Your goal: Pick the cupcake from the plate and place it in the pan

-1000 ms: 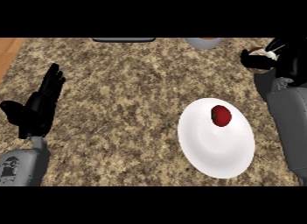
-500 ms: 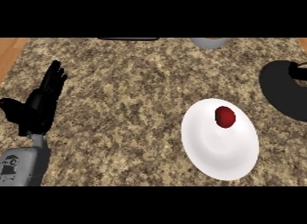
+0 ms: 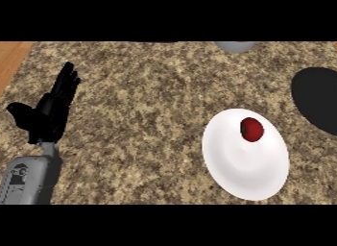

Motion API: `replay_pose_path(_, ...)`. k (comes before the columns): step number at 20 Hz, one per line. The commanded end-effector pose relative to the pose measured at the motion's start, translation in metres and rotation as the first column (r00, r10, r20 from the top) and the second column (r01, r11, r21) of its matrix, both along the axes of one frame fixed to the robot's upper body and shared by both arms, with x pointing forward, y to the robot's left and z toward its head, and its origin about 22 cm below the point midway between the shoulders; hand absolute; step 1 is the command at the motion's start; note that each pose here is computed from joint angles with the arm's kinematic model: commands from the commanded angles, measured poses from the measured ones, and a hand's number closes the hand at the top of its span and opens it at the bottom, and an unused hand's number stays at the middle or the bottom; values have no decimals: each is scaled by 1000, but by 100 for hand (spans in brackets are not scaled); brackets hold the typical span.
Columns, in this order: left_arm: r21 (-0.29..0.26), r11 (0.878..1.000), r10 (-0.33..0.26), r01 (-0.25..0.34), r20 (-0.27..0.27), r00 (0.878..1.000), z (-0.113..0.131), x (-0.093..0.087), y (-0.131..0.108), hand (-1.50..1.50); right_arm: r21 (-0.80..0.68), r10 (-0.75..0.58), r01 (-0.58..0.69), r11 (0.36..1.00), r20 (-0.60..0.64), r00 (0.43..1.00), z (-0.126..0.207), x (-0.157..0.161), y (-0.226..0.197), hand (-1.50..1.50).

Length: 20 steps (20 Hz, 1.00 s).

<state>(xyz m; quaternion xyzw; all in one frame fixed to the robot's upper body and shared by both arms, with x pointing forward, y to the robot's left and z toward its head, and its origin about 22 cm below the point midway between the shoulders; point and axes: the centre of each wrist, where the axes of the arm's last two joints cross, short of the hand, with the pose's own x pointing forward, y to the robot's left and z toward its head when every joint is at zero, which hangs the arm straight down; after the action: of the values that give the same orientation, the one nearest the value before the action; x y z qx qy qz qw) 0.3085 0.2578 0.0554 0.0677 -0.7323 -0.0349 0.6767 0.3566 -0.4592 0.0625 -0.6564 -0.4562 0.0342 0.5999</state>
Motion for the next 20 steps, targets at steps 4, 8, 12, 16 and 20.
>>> replay_pose_path(4,0,1000,-15,15,9,1000,4,-2,-11,0,351,86,-70,934,-30,996,-13,-11,-12,-150)
replay_pose_path(8,2,1000,2,-2,5,1000,0,1,-9,0,427,166,-151,891,3,986,-34,-20,-10,-150)
replay_pose_path(12,5,1000,-3,3,19,1000,12,-2,8,0,362,143,-161,918,76,987,-46,-29,-10,-150)
replay_pose_path(16,7,1000,-5,5,-9,1000,-3,-5,3,0,313,125,-214,925,281,952,-46,-26,-6,-150)
replay_pose_path(20,16,1000,26,-26,-10,1000,-6,3,2,0,372,79,-264,890,445,892,-37,-39,-28,-150)
